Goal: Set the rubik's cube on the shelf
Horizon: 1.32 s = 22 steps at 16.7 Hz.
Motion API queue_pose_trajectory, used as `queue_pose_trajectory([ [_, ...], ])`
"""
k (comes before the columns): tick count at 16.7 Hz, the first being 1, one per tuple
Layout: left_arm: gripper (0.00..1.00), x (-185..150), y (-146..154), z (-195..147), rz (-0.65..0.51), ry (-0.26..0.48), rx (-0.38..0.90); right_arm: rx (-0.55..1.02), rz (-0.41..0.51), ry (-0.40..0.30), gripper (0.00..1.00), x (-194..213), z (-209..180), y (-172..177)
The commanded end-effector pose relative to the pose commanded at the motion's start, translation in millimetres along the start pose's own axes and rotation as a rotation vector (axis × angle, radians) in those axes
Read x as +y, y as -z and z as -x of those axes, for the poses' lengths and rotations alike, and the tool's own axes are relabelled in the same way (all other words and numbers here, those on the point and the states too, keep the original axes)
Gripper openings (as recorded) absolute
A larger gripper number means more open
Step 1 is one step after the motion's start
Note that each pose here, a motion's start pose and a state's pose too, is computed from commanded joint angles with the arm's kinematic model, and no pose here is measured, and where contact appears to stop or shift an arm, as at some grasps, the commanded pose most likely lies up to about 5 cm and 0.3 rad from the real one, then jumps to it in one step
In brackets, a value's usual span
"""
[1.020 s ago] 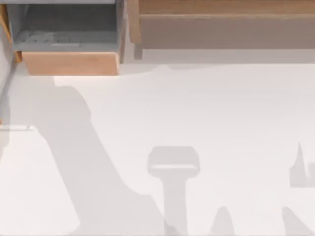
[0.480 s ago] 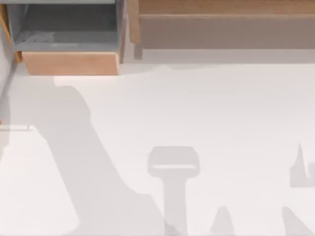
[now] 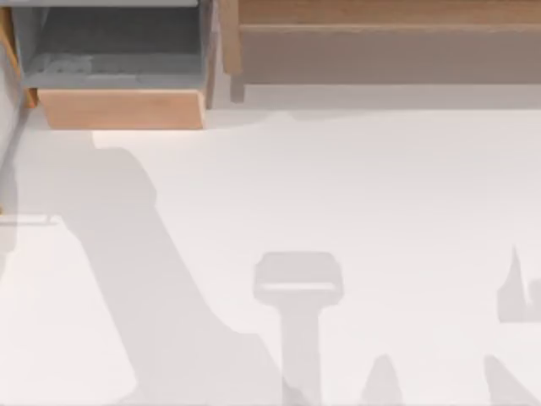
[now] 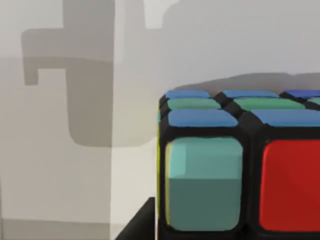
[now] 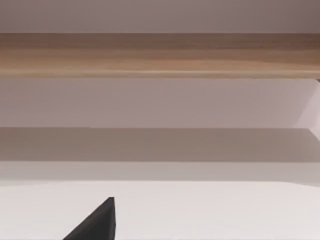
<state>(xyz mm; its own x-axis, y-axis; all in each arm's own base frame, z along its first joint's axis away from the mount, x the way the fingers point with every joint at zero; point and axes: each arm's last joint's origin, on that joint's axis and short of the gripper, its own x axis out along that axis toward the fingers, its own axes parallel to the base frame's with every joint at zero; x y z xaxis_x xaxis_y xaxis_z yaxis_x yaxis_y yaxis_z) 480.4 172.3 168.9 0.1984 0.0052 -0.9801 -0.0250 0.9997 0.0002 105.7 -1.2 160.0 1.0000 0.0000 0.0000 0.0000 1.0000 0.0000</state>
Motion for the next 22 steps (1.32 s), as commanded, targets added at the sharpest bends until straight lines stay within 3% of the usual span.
queue_pose_trajectory([
  [7, 0.0, 3.1, 2.0, 3.4, 0.009, 0.007, 0.005, 0.0, 0.0, 0.0, 1.0, 0.0, 0.0, 0.0],
  [13, 0.0, -2.8, 4.9, 48.2, 0.007, 0.073, -0.007, 0.0, 0.0, 0.0, 1.0, 0.0, 0.0, 0.0],
  [18, 0.0, 1.5, -4.8, 31.2, 0.001, 0.003, 0.0, 0.0, 0.0, 0.0, 1.0, 0.0, 0.0, 0.0],
  [22, 0.0, 3.0, -4.4, 29.7, 0.003, 0.0, 0.002, 0.0, 0.0, 0.0, 1.0, 0.0, 0.0, 0.0],
])
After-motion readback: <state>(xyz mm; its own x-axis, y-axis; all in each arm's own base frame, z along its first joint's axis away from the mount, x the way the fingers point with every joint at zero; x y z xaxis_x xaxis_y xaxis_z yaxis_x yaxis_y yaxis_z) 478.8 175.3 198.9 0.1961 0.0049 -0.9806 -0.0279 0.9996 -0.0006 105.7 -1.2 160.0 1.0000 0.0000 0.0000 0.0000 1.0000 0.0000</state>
